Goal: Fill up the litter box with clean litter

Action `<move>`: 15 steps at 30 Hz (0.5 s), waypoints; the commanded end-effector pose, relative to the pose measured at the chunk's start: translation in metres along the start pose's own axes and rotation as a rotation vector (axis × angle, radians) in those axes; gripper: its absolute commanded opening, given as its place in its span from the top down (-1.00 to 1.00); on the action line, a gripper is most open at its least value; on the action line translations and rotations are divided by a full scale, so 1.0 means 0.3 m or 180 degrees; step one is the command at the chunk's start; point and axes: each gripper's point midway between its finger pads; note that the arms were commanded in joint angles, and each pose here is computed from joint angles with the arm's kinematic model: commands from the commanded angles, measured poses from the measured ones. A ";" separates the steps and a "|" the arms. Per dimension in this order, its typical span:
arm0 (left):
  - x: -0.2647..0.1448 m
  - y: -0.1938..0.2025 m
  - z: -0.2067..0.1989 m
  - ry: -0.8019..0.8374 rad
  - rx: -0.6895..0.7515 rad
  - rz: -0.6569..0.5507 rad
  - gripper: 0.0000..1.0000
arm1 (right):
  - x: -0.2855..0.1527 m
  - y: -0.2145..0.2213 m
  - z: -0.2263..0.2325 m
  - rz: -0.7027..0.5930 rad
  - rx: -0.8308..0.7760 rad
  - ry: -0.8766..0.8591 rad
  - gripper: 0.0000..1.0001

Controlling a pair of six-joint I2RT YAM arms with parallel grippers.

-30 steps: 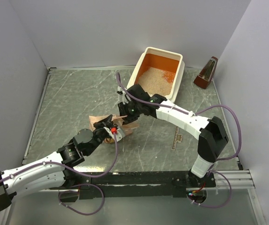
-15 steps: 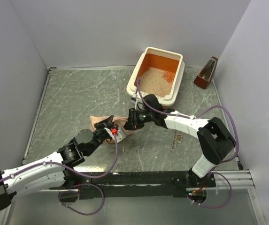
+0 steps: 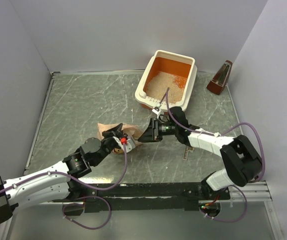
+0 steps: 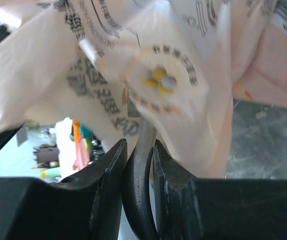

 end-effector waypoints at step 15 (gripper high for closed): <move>0.012 -0.046 0.062 -0.0247 -0.0053 -0.0151 0.98 | -0.203 0.035 0.120 -0.0246 -0.0025 -0.0750 1.00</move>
Point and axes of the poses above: each gripper's point midway between its finger pads, its own x axis out along the fingers, its own z axis along the line the jaws close on, y = z × x, and after that the axes turned 8 degrees about x, right-handed
